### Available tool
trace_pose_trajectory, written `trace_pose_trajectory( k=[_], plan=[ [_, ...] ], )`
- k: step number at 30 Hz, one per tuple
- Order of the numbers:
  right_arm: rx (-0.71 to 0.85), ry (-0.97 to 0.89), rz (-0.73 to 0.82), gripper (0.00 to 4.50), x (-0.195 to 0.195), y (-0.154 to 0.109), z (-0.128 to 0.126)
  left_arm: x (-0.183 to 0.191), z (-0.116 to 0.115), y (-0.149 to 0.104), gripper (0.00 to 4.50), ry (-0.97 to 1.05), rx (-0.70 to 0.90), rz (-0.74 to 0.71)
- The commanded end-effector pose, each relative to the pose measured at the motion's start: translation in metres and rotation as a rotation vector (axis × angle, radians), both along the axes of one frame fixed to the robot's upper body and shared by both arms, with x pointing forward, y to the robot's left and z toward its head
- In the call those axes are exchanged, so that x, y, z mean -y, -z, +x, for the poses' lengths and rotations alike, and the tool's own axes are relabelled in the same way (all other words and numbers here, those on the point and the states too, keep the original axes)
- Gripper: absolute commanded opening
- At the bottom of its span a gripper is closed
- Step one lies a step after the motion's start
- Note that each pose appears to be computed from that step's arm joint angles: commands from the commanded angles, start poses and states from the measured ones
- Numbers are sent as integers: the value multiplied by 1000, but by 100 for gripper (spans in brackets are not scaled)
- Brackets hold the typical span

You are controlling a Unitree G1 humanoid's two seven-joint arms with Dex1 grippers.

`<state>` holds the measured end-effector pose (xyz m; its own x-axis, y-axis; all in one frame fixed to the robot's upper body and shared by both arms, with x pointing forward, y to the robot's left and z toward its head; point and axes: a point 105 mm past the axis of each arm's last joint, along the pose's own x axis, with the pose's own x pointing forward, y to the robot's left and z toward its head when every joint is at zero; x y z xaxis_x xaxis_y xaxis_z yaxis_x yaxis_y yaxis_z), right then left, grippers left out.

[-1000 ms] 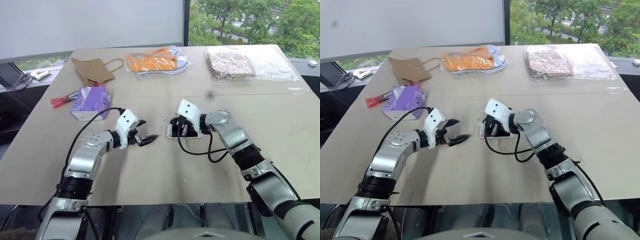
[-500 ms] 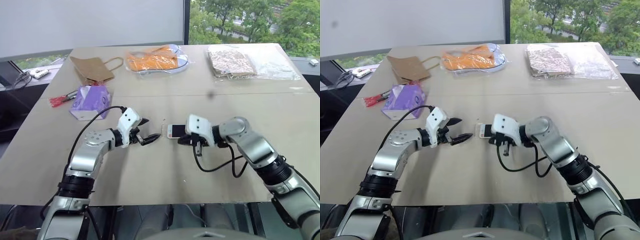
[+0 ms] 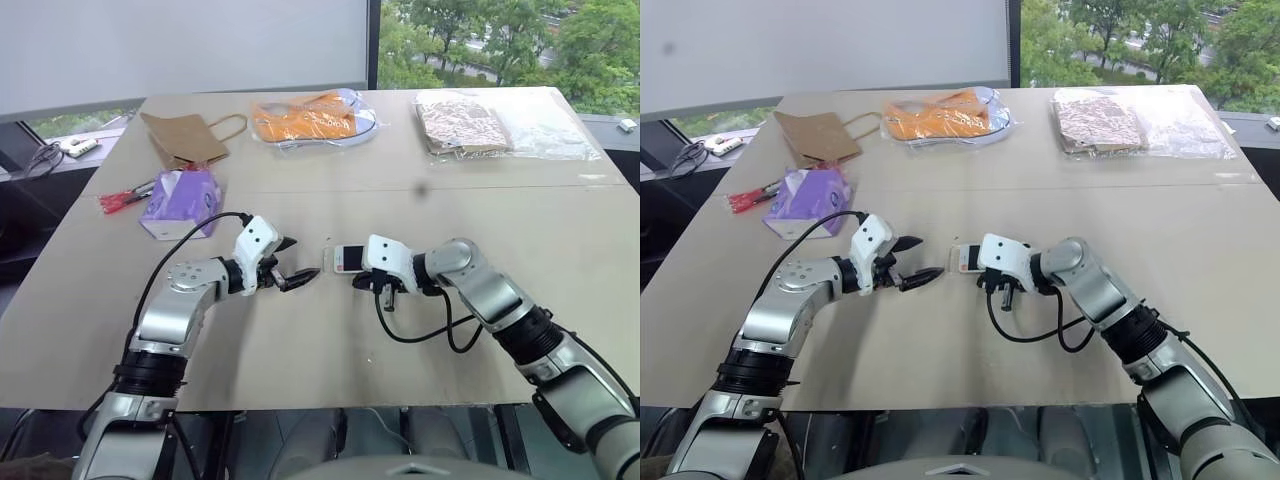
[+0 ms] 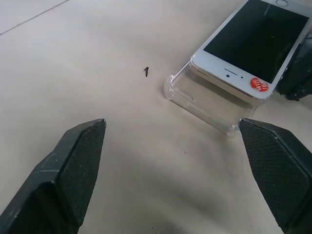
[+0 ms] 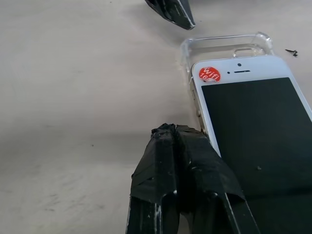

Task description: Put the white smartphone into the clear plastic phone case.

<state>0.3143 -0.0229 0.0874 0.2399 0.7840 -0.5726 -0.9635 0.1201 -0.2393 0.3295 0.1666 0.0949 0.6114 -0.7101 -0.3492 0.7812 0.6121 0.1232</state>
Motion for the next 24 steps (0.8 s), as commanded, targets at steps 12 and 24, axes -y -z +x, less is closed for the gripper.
trace_pose_trajectory(
  k=[12,24],
  plan=[
    [-79,-35,284,8,-18,-64,-8,-7,0,-7,450,-23,37,0],
    [64,136,119,8,-27,-34,44,-10,0,-6,450,-34,39,9]
  ],
)
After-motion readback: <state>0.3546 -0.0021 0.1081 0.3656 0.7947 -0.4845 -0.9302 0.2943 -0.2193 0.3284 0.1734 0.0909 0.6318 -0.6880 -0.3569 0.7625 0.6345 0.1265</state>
